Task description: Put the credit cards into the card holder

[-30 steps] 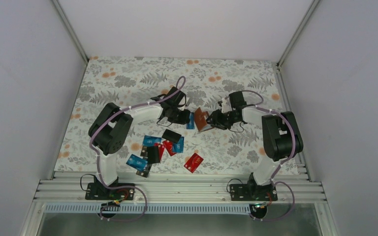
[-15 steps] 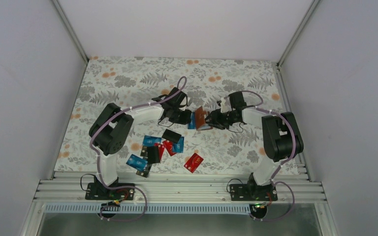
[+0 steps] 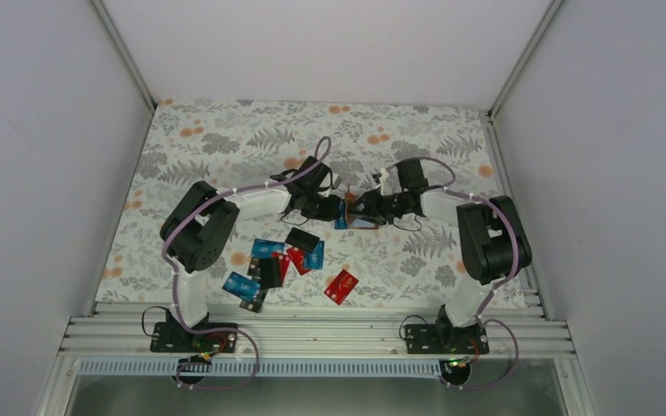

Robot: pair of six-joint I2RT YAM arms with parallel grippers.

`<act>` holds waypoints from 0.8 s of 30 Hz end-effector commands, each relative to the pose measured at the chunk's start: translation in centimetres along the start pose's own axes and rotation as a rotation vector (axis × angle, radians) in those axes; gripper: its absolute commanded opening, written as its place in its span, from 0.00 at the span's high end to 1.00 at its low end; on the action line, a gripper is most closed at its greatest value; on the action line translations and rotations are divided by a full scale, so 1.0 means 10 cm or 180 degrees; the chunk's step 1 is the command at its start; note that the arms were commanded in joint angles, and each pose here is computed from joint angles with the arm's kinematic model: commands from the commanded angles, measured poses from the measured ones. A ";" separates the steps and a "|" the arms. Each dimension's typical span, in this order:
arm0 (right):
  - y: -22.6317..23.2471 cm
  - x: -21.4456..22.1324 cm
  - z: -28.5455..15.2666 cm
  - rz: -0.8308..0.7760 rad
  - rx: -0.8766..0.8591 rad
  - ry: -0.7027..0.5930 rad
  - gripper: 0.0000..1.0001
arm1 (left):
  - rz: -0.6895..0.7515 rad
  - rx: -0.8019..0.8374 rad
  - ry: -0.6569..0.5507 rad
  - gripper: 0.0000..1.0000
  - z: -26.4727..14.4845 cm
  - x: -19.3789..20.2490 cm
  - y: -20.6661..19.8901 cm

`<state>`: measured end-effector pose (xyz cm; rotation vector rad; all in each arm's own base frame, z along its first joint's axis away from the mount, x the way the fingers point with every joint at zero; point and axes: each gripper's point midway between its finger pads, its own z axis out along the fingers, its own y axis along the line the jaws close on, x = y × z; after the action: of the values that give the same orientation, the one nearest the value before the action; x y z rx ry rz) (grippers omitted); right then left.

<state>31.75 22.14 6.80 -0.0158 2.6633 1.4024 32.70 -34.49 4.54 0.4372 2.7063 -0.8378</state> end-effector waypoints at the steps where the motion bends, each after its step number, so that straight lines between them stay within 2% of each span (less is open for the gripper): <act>1: 0.25 -0.09 0.13 -0.0178 -0.0177 0.0048 0.56 | -0.0085 -0.0026 0.0206 0.98 0.16 0.23 0.10; 5: 0.31 -0.09 0.29 -0.0258 -0.0137 0.0134 0.56 | -0.0098 0.0080 0.0212 0.98 0.20 0.26 0.07; 15: -0.02 -0.15 0.63 -0.0211 0.0178 0.0331 0.57 | -0.0226 0.0330 0.0302 0.98 0.20 0.45 0.02; 21: -0.20 -0.18 0.68 -0.0241 0.0408 0.0392 0.57 | -0.0276 0.0144 0.0342 0.98 -0.06 0.66 0.10; 24: -0.25 -0.14 0.68 -0.0216 0.0422 0.0459 0.57 | -0.0237 -0.0102 0.0199 0.98 -0.36 0.63 0.14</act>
<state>35.15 26.65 3.91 -0.1719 2.7430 1.3416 29.27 -32.25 3.38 0.3318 2.7509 -0.9447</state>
